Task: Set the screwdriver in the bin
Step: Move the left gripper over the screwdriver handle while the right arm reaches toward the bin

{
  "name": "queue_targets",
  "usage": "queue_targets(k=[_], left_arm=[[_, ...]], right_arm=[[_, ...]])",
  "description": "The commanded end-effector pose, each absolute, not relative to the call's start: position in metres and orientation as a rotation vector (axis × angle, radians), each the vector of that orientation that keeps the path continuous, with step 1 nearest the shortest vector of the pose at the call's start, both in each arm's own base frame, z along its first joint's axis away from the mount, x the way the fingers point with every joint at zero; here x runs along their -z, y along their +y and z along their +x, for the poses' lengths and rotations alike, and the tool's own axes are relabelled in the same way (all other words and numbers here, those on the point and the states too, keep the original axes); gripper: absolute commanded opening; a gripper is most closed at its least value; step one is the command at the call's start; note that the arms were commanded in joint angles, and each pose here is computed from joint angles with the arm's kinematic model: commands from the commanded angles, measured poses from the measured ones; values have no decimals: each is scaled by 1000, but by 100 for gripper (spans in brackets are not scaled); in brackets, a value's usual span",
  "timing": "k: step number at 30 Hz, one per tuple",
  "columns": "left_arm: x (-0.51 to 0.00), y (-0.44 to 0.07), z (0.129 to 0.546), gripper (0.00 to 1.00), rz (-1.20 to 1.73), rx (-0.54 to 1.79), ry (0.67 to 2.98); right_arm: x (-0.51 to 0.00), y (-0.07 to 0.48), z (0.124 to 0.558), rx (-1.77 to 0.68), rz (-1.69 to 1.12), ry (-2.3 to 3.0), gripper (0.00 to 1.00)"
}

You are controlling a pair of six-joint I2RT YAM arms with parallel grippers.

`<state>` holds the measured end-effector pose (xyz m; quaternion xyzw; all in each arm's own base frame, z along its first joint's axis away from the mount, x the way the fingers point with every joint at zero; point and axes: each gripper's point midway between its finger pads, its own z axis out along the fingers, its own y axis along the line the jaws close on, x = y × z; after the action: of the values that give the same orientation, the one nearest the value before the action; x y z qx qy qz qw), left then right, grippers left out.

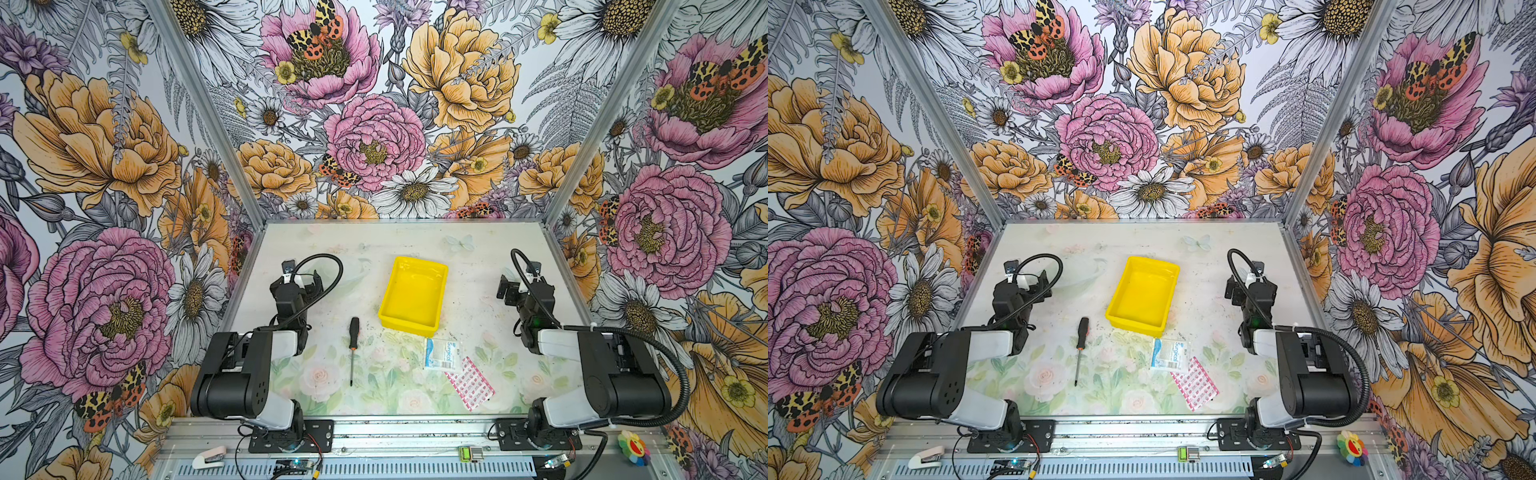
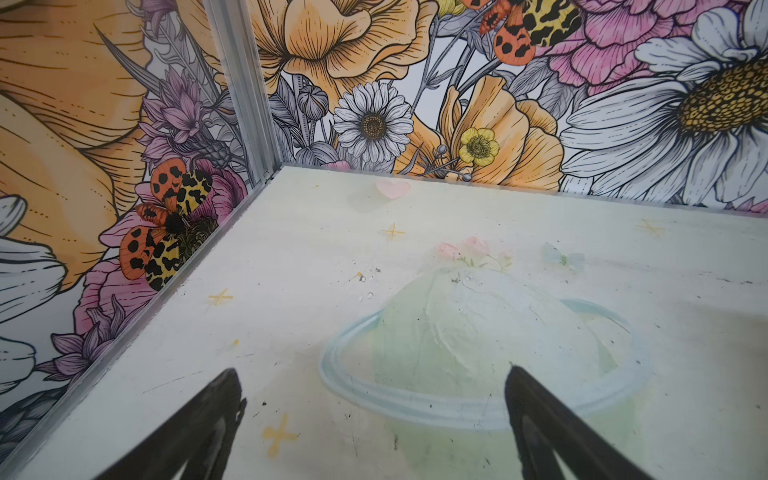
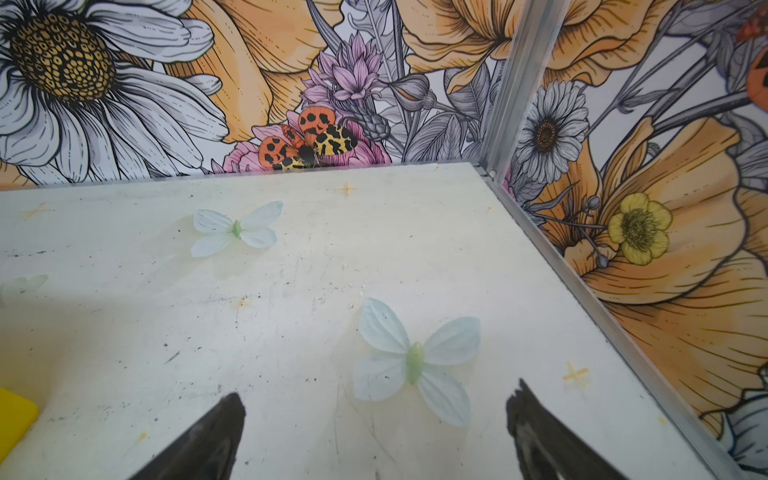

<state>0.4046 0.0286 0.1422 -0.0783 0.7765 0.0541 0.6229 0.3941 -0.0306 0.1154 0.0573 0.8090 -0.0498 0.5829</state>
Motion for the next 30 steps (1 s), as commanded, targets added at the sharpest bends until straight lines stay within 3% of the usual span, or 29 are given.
queue_targets(k=[1, 13, 30], left_arm=[[-153, 29, 402, 99, -191, -128, 1817], [-174, -1, 369, 99, -360, 5, 2020], [-161, -64, 313, 99, -279, 207, 2353]], right_arm=[[-135, -29, 395, 128, 128, 1861, 99], [-160, -24, 382, 152, 332, 2110, 100], [-181, 112, 354, -204, 66, 2207, 100]])
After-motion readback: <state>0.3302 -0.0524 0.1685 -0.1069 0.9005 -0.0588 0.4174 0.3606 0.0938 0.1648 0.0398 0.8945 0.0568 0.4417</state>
